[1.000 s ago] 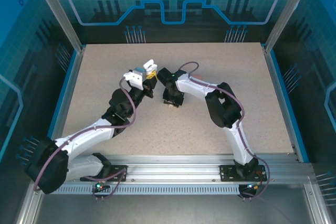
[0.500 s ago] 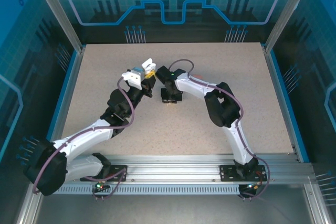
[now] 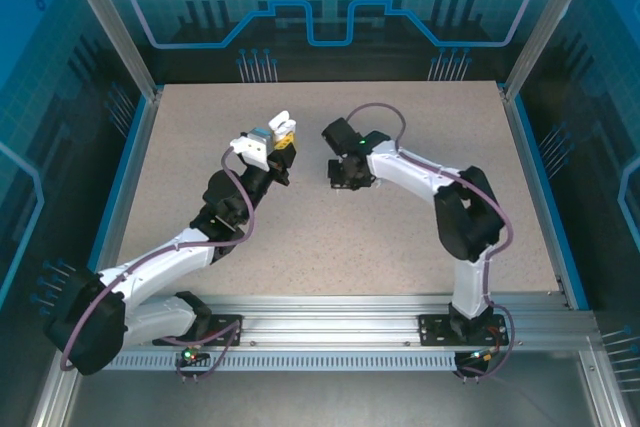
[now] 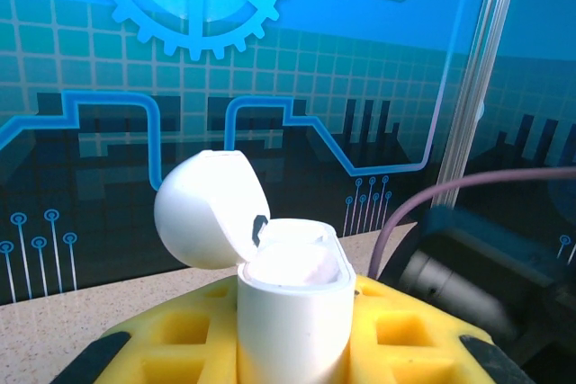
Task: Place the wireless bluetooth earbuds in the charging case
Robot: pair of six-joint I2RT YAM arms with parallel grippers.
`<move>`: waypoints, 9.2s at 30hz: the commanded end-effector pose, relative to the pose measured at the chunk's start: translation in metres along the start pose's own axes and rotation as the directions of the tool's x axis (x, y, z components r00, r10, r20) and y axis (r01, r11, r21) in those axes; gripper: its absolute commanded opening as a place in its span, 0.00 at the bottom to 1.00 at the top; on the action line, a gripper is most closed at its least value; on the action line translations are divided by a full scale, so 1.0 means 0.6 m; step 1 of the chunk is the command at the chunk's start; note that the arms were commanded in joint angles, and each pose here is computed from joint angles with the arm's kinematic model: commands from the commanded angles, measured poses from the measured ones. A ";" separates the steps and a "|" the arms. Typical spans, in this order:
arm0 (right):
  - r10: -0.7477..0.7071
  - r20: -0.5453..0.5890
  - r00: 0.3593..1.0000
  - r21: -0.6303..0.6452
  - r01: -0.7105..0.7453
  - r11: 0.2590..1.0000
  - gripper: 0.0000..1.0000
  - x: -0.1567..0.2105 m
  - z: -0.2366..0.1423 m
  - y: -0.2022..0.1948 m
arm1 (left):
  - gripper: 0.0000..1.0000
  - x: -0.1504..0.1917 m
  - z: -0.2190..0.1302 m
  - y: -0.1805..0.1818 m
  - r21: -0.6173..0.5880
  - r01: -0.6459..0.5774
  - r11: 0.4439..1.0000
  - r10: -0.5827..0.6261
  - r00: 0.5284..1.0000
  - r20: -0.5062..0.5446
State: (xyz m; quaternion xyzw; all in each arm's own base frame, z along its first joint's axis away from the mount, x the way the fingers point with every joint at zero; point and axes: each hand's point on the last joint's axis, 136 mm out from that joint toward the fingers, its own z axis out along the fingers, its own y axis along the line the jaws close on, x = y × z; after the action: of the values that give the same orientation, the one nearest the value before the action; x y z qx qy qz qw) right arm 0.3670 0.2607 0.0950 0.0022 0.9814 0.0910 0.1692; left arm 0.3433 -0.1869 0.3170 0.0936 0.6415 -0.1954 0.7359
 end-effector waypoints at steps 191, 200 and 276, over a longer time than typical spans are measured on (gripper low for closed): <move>0.125 -0.138 0.983 0.348 -0.070 0.935 0.49 -0.033 0.108 -0.197 | 0.00 -0.005 -0.026 -0.055 0.227 -0.068 0.971 0.040 0.992 0.123; 0.134 -0.151 0.979 0.356 -0.072 0.932 0.43 -0.024 0.119 -0.199 | 0.00 -0.006 -0.031 -0.049 0.220 -0.065 0.973 0.038 0.992 0.124; -0.246 0.953 0.177 0.056 0.696 0.716 0.24 -0.092 -0.588 0.140 | 0.00 -0.068 0.033 -0.151 0.451 -0.109 0.886 0.047 0.988 0.148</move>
State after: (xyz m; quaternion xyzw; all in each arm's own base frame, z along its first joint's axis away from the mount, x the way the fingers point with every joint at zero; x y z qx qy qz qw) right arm 0.3007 0.2764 0.4391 -0.2876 0.6465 0.2343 0.6667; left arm 0.3246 -0.2653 0.3525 0.2725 0.5436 -0.3051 0.7329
